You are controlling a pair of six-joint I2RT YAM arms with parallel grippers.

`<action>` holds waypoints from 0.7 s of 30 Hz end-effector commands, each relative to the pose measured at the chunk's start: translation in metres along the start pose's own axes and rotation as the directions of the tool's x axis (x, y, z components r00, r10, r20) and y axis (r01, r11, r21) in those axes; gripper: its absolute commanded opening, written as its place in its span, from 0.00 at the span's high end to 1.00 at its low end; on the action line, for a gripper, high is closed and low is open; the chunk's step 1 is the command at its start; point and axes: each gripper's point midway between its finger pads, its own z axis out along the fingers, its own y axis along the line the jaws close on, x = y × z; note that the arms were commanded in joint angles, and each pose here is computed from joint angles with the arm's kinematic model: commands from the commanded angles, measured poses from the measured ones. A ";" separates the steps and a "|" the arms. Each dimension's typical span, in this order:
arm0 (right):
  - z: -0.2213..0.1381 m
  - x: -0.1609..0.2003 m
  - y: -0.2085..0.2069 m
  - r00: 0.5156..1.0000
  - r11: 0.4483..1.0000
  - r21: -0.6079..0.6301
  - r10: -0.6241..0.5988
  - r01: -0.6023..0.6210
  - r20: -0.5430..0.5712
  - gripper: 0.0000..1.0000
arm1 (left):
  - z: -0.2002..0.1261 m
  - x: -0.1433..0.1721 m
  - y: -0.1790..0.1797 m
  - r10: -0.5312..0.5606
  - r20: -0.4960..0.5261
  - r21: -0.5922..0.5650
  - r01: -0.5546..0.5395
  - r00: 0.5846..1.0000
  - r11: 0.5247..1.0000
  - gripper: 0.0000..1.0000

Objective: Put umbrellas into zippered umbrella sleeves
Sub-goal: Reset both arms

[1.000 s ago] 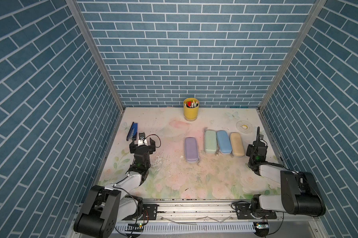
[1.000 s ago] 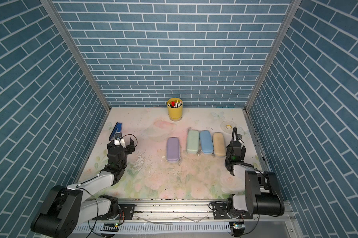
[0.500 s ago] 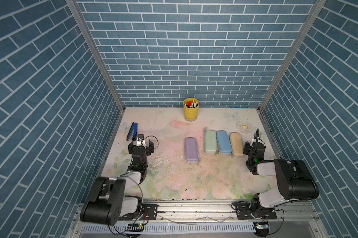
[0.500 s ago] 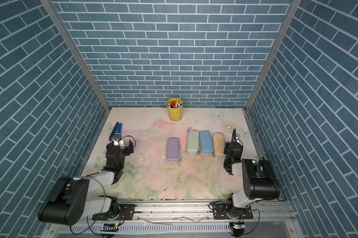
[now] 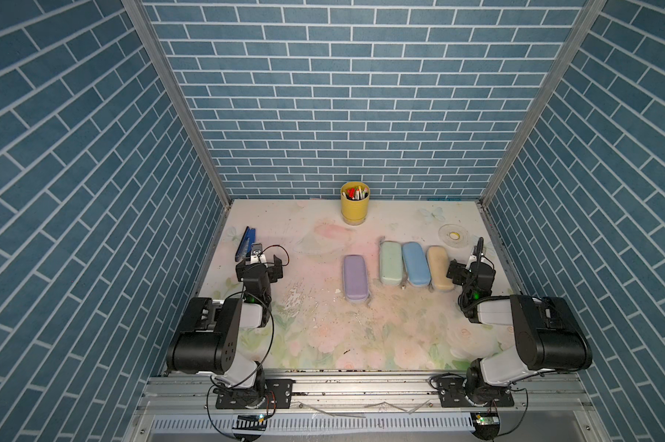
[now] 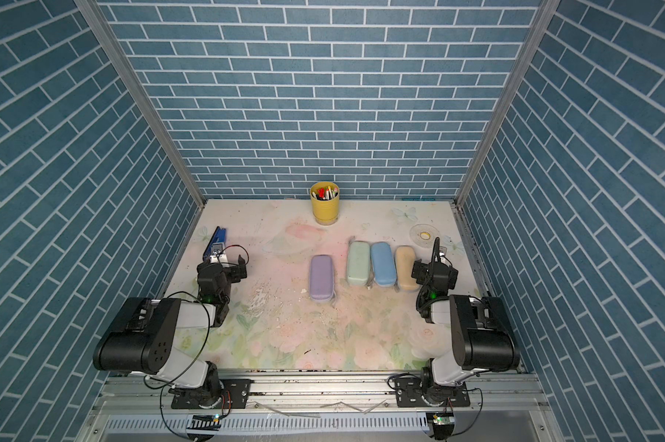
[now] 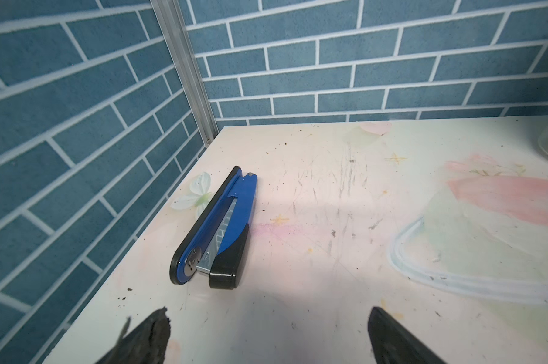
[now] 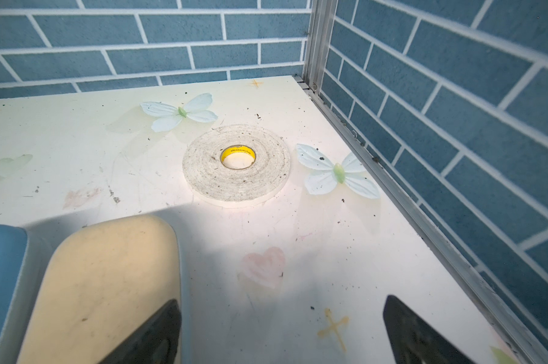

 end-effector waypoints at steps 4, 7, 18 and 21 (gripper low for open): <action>0.003 -0.009 0.000 1.000 1.000 -0.001 -0.007 0.007 0.024 0.01 | -0.001 0.003 0.001 -0.015 -0.015 0.001 0.015 1.000 1.000 0.01; 0.003 -0.009 0.000 1.000 1.000 0.000 -0.007 0.007 0.023 0.01 | 0.003 0.003 -0.004 -0.002 -0.030 0.020 0.003 1.000 1.000 0.01; 0.003 -0.009 0.000 1.000 1.000 0.000 -0.007 0.007 0.022 0.01 | 0.002 0.003 -0.005 0.000 -0.032 0.026 0.000 1.000 1.000 0.01; 0.003 -0.009 0.000 1.000 1.000 0.000 -0.007 0.007 0.023 0.01 | 0.002 0.004 -0.005 0.001 -0.033 0.025 0.000 0.999 1.000 0.01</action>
